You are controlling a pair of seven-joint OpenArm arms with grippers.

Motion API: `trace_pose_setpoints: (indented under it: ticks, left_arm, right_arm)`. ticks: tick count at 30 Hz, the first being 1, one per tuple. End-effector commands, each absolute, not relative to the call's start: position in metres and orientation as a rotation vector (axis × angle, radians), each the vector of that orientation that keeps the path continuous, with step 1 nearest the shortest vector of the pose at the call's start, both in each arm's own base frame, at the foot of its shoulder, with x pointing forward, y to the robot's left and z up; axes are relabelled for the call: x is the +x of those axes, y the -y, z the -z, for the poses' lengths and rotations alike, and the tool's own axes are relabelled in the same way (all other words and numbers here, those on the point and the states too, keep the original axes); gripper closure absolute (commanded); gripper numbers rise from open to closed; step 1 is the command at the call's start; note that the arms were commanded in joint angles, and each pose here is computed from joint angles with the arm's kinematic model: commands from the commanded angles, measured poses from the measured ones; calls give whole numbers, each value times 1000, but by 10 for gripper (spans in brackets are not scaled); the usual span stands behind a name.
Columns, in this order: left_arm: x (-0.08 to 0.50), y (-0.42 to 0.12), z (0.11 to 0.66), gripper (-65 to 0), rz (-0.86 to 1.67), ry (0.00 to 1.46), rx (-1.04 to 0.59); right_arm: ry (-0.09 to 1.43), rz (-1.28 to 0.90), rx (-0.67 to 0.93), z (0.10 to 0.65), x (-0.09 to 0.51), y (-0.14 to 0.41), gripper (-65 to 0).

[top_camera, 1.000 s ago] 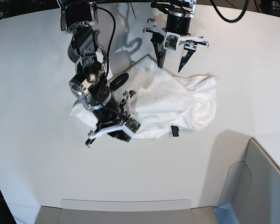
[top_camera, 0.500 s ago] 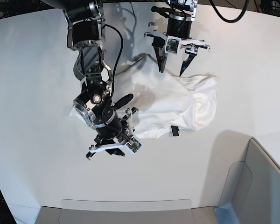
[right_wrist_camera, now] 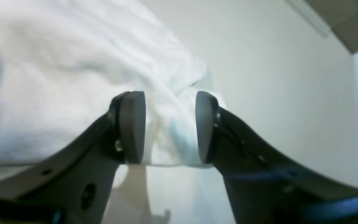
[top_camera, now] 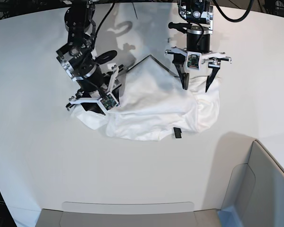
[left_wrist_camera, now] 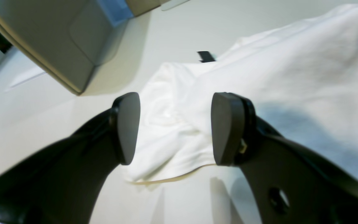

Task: Layout the t-shirt on the table in an organized manner, then fold the t-shirt properly
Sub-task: 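Release the shirt and raise the right gripper away, then grasp opposite edges of the shirt with both grippers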

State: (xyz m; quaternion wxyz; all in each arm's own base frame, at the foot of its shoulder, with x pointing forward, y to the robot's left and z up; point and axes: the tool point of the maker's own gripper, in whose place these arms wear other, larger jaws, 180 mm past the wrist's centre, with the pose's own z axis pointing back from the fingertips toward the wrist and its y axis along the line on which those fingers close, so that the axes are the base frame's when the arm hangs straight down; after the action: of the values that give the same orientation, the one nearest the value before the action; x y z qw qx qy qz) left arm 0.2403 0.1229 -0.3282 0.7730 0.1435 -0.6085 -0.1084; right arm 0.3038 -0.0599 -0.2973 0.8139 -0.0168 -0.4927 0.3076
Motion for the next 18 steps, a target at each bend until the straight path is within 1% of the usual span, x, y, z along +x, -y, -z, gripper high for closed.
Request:
trace_pose_setpoints:
  ticks: [1, 5, 9, 12, 18]
  left_arm:
    - [242, -128, 323, -366, 249, 1336, 333]
    - [245, -143, 334, -366, 317, 1264, 359]
    - [243, -143, 336, -366, 396, 1257, 362]
    - [243, -144, 338, -366, 444, 1244, 365]
    - [233, -141, 367, -365, 579, 1120, 346]
  right_arm:
    - [1081, -622, -37, 290, 303, 68, -267]
    - [1037, -510, -26, 304, 287, 98, -267]
    - [1019, -428, -1, 313, 275, 116, -267]
    - [997, -397, 13, 320, 265, 122, -267]
    - [953, -379, 52, 332, 246, 119, -267]
